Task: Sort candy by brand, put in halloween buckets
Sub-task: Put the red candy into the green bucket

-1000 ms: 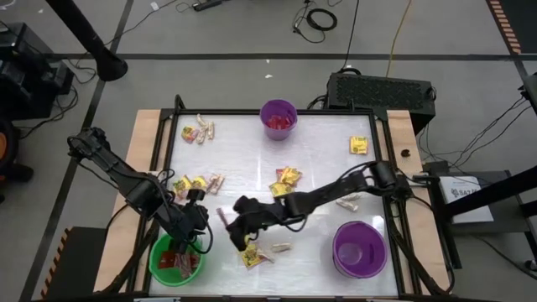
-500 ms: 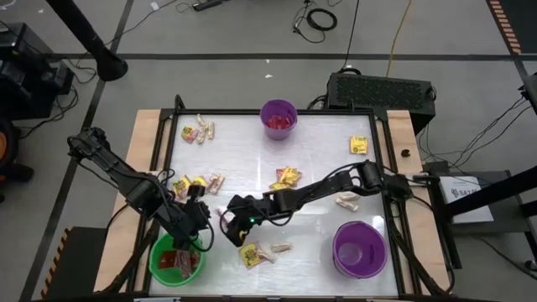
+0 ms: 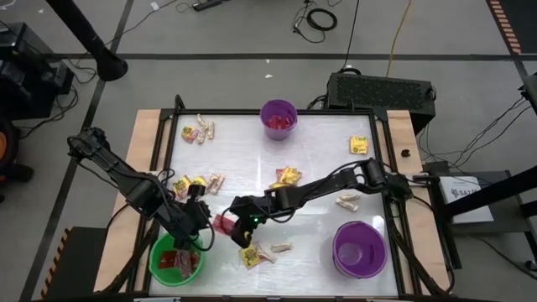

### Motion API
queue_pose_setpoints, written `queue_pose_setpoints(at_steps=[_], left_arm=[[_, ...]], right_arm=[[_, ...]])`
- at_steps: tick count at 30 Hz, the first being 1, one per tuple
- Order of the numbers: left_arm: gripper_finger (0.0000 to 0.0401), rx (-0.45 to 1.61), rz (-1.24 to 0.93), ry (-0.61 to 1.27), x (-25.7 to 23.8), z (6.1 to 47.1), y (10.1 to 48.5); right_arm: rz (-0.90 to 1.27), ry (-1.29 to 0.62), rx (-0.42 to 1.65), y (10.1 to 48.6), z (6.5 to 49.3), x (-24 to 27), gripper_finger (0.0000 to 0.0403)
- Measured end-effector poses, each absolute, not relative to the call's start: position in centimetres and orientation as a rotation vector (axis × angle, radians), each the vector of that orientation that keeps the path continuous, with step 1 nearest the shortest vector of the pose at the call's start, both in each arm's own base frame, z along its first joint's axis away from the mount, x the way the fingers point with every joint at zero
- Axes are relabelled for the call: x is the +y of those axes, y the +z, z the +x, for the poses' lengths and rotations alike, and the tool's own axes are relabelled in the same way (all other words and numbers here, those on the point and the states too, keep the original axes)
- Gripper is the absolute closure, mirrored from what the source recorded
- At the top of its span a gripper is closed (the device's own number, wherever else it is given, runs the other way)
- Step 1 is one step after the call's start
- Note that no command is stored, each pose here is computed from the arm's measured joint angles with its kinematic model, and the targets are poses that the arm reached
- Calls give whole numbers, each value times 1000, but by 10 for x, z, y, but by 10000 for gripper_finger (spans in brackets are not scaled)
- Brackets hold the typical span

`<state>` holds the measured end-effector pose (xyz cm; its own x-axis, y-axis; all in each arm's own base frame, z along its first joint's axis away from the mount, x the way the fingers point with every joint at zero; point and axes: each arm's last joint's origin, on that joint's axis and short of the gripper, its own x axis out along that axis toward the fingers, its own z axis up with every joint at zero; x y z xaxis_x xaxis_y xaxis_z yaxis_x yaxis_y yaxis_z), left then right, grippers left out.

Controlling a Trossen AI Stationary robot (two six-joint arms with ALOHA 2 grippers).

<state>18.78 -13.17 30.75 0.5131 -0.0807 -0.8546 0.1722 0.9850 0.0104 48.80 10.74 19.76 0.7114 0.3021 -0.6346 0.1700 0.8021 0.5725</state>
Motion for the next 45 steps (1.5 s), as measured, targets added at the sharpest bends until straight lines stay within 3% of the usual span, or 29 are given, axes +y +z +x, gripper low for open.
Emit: queue_pose_setpoints(at_steps=[10,15,22,29,45], left_arm=[[251,994,69,-53,-107,231,296],[251,1075,68,-120,-107,259,270],[251,1212,207,-252,-117,286,223],[251,1239,262,-428,-127,303,190],[251,1357,296,-419,-127,315,147]], right_arm=[[409,-107,940,257,433,103,262],[261,-256,1004,292,388,111,262],[233,-308,929,330,351,125,261],[233,-314,905,338,340,135,261],[216,-296,925,335,337,144,261]])
